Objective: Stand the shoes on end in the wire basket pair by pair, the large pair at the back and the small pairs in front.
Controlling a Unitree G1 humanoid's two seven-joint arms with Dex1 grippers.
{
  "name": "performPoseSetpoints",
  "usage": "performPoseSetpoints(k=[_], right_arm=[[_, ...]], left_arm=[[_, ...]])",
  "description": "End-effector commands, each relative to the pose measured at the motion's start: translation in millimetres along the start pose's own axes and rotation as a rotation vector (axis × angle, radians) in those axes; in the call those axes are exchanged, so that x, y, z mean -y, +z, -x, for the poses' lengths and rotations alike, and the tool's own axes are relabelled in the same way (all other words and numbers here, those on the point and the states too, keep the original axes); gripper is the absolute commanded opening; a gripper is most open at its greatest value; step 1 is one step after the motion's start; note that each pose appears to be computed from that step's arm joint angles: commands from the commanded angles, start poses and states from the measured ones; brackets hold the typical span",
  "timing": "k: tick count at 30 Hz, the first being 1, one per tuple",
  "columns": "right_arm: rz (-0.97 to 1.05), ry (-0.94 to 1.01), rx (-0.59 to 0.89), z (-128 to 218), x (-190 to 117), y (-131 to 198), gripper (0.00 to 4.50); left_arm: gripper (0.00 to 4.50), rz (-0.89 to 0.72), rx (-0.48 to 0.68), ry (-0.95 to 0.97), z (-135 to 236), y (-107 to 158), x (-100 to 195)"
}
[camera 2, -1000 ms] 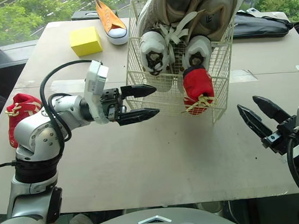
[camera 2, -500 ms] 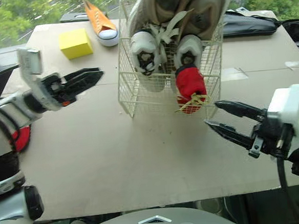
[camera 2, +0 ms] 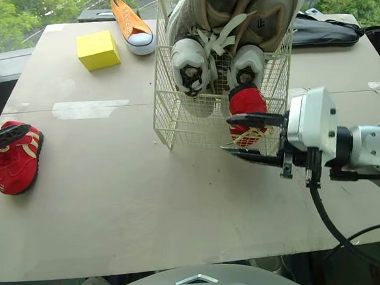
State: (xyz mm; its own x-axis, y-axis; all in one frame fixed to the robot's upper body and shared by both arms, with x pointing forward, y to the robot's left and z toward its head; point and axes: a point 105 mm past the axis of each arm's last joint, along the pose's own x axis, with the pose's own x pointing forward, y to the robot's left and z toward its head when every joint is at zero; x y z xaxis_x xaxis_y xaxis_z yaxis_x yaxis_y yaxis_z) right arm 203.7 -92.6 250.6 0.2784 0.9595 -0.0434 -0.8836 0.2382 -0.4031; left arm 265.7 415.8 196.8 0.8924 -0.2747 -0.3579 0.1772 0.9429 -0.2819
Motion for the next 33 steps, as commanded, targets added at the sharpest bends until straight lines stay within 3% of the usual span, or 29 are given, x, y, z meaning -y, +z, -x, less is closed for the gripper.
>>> performPoseSetpoints(k=[1,2,3,4,7,8,14,18,23,27,30,33], right_arm=[[-0.082,0.057,0.127,-9.3,10.0,18.4,1.90],[-0.099,0.059,0.142,-12.6,15.4,22.3,1.90],[-0.097,0.057,0.128,-14.9,20.0,22.5,2.40],[-0.071,0.071,0.098,-16.6,21.5,21.4,2.61],[-0.071,0.091,0.073,-20.1,29.5,23.0,4.10],[-0.079,0.130,0.045,-20.3,26.4,21.1,4.37],[-0.097,0.258,0.046,-19.0,19.2,22.4,4.37],[-0.095,0.265,0.059,-14.2,20.7,23.3,4.37],[-0.089,0.217,0.031,-5.5,23.7,17.7,4.37],[-0.080,0.180,0.013,-0.8,24.7,19.9,4.37],[-0.079,0.152,-0.009,1.6,22.5,20.5,4.50],[-0.079,0.131,-0.028,4.0,19.1,21.9,4.50]], left_arm=[[4.50,-0.066,0.089,0.033,27.9,27.2,-7.0],[4.50,-0.071,0.094,0.038,31.3,27.9,-8.4],[4.50,-0.071,0.101,0.034,33.4,29.0,-7.9],[4.50,-0.066,0.111,0.023,35.6,30.3,-6.0],[4.50,-0.050,0.153,0.017,42.4,32.3,-4.6],[4.50,-0.048,0.155,0.026,45.5,30.2,-6.1],[4.50,0.001,0.115,0.111,70.0,17.0,-21.4],[4.50,0.066,-0.031,0.136,75.4,-10.9,-33.2],[4.50,0.100,-0.068,0.160,57.6,-25.8,-45.4],[4.50,0.088,-0.090,0.155,19.3,-39.0,-49.7],[3.69,0.073,-0.176,0.121,-20.0,-62.0,-44.2],[2.40,0.061,-0.277,0.055,-42.8,-84.4,-33.5]])
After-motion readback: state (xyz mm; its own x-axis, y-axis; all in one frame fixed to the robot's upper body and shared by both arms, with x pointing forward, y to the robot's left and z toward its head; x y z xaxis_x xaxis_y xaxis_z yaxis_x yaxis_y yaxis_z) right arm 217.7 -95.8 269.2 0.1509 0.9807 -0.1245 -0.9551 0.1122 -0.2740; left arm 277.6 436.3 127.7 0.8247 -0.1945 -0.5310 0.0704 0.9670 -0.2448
